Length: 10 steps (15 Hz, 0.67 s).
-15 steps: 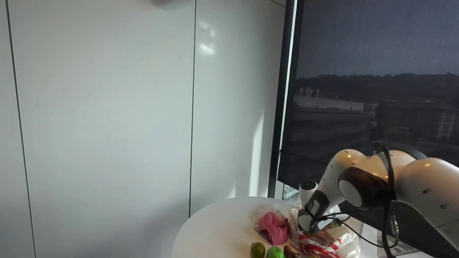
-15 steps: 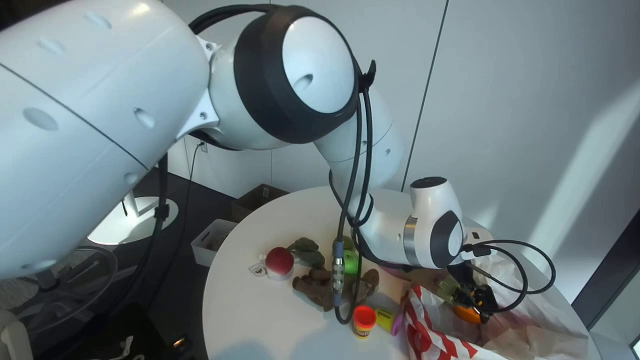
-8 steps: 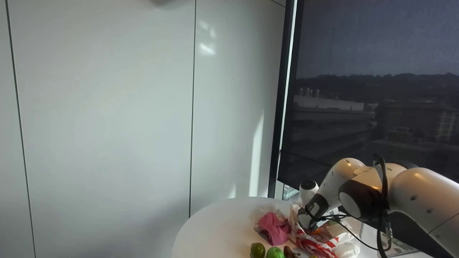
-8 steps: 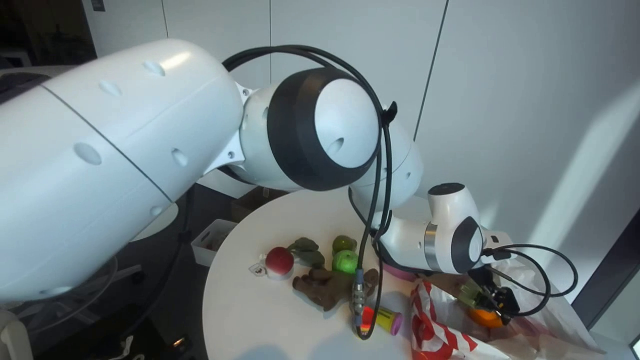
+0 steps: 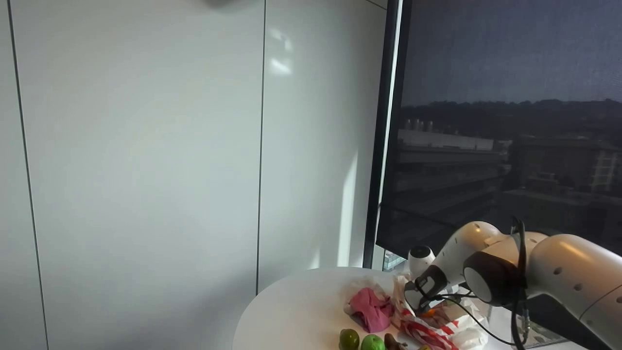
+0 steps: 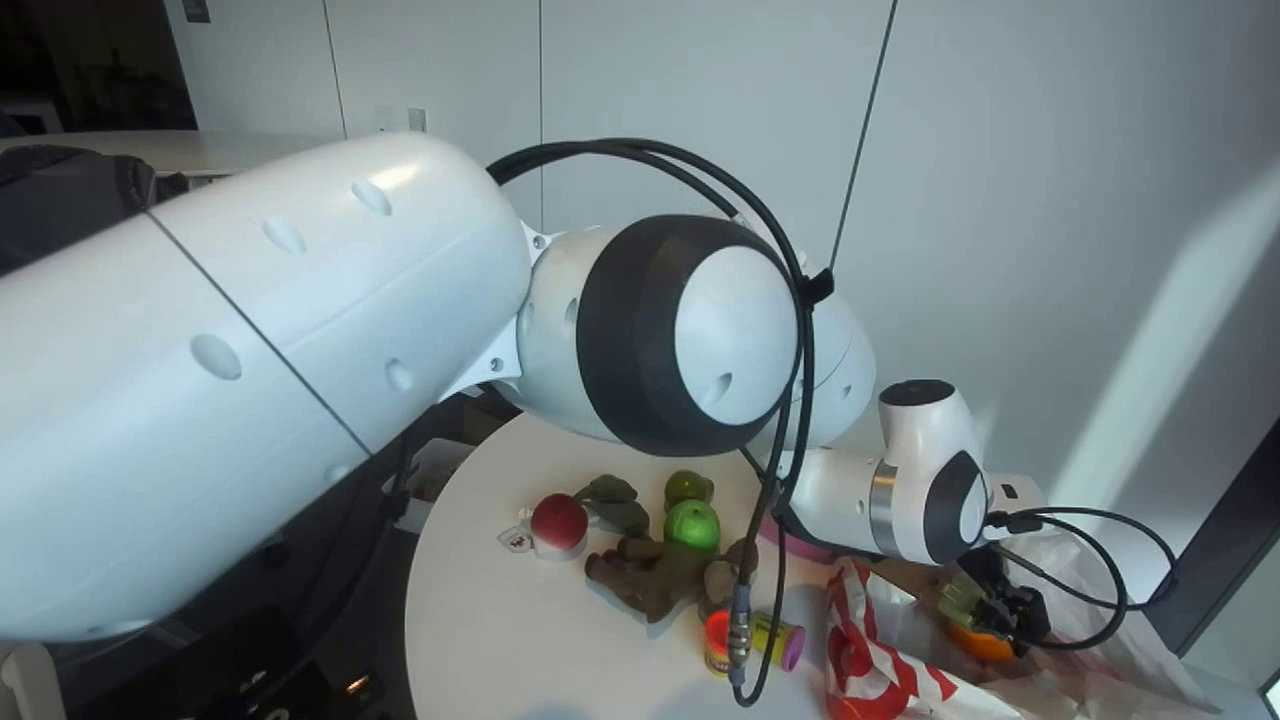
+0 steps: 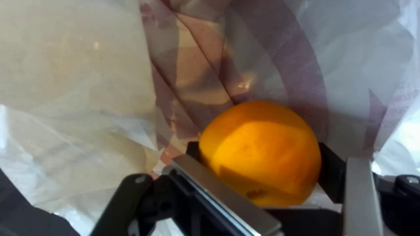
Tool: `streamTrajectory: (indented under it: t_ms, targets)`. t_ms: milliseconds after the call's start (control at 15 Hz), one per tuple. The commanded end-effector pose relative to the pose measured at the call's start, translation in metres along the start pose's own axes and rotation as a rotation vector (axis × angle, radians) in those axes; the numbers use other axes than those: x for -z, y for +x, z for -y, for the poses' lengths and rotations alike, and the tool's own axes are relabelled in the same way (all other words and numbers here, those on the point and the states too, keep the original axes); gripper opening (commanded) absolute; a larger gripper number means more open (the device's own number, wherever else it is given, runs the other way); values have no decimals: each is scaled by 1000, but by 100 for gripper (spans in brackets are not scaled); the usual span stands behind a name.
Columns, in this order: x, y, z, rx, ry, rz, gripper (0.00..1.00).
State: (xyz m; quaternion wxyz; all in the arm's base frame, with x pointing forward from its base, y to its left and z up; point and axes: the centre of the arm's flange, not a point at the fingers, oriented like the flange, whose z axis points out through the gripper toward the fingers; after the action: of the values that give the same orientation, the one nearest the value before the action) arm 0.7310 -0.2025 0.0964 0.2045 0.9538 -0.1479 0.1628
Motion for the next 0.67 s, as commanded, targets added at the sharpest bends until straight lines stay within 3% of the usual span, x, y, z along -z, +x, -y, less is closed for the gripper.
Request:
streamTrajectory:
  t_ms: [0, 333, 600]
  targets:
    - [1, 16, -4, -6, 2, 13, 59]
    - [53, 15, -24, 6, -14, 122, 59]
    - [106, 13, -28, 110, 60, 253, 59]
